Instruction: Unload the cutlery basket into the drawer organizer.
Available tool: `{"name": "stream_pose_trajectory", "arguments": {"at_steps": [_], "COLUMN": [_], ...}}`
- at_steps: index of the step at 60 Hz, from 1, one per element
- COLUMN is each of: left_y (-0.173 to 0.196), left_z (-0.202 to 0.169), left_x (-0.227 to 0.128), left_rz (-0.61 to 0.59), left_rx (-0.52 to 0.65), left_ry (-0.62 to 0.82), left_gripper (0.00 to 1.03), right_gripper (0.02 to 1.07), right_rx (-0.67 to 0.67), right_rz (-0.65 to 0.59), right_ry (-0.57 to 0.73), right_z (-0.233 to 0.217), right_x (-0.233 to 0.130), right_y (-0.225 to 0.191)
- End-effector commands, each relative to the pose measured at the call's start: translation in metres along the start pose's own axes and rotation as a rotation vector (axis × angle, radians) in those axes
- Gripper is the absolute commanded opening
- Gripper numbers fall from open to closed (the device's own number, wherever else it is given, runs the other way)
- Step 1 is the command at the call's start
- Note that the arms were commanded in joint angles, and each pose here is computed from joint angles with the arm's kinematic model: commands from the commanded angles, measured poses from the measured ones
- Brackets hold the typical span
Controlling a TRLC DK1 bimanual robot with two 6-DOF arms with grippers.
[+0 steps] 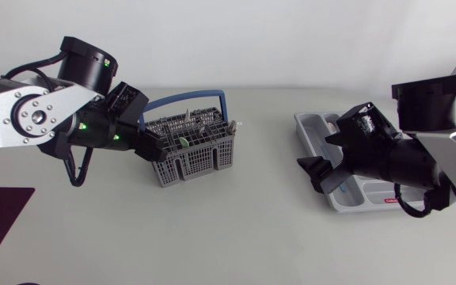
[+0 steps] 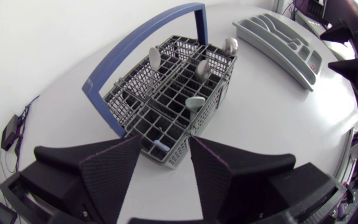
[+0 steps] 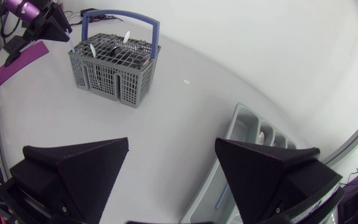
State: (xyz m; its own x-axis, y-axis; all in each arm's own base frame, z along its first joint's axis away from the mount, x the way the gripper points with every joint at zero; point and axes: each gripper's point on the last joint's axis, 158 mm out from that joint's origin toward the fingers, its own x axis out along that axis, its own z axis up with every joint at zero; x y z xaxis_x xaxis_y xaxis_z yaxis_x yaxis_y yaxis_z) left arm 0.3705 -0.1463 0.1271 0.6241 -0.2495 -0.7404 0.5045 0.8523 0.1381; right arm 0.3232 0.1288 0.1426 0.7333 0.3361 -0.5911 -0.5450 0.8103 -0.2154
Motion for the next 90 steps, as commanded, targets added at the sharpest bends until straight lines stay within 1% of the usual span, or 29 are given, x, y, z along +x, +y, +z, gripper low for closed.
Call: {"name": "stream_pose_trajectory", "arguments": {"at_steps": [1,3,8,14,15,16,22,29,43,44,58,63,73,80,85,86,90], "left_y": [0.008,0.009,0.011,0.009,0.009,0.008,0.009,0.011,0.016,0.015,0.015,0.014,0.014,0.013,0.012,0.010,0.007], "left_z": [0.014,0.014,0.015,0.015,0.015,0.015,0.014,0.011,0.007,0.006,0.009,0.014,0.030,0.046,0.054,0.058,0.064], "left_x": [0.001,0.003,0.006,0.010,0.010,0.011,0.010,0.008,0.005,0.005,-0.001,-0.009,-0.038,-0.069,-0.086,-0.094,-0.108], "left_rz": [0.014,0.016,0.017,-0.001,-0.004,-0.006,-0.010,-0.031,-0.035,-0.037,-0.040,-0.040,-0.039,-0.037,-0.037,-0.040,-0.044], "left_rx": [0.015,0.012,0.007,0.000,0.000,-0.002,-0.004,-0.018,-0.030,-0.030,-0.018,-0.014,-0.003,0.015,0.020,0.026,0.034], "left_ry": [-0.033,-0.034,-0.029,-0.022,-0.023,-0.022,-0.015,0.014,0.039,0.043,0.036,0.027,0.002,-0.035,-0.052,-0.061,-0.079], "left_gripper": [0.54,0.49,0.45,0.36,0.36,0.33,0.28,0.24,0.18,0.16,0.15,0.15,0.15,0.15,0.15,0.15,0.15], "right_gripper": [1.02,1.02,1.02,1.02,1.02,1.02,1.02,1.02,1.02,1.02,1.02,1.02,1.02,1.02,1.02,1.02,1.02], "right_rx": [-0.016,-0.016,-0.016,-0.017,-0.017,-0.017,-0.017,-0.018,-0.022,-0.022,-0.031,-0.037,-0.066,-0.094,-0.111,-0.113,-0.125], "right_rz": [0.005,0.007,0.008,0.008,0.008,0.009,0.009,0.009,0.018,0.018,0.025,0.030,0.046,0.059,0.073,0.073,0.067], "right_ry": [0.001,0.004,0.007,0.011,0.011,0.014,0.013,0.014,0.012,0.012,0.021,0.020,0.000,-0.012,-0.012,-0.014,-0.034], "right_z": [0.004,0.003,0.002,-0.001,-0.001,-0.002,-0.004,-0.005,-0.005,-0.005,-0.008,-0.008,0.000,0.006,0.011,0.013,0.022], "right_x": [0.003,0.003,0.004,0.005,0.005,0.006,0.006,0.008,0.009,0.009,0.010,0.010,0.006,0.003,0.000,-0.001,-0.006], "right_y": [0.001,0.002,0.002,0.002,0.002,0.003,0.003,0.003,0.007,0.007,0.013,0.015,0.025,0.034,0.040,0.040,0.042]}}
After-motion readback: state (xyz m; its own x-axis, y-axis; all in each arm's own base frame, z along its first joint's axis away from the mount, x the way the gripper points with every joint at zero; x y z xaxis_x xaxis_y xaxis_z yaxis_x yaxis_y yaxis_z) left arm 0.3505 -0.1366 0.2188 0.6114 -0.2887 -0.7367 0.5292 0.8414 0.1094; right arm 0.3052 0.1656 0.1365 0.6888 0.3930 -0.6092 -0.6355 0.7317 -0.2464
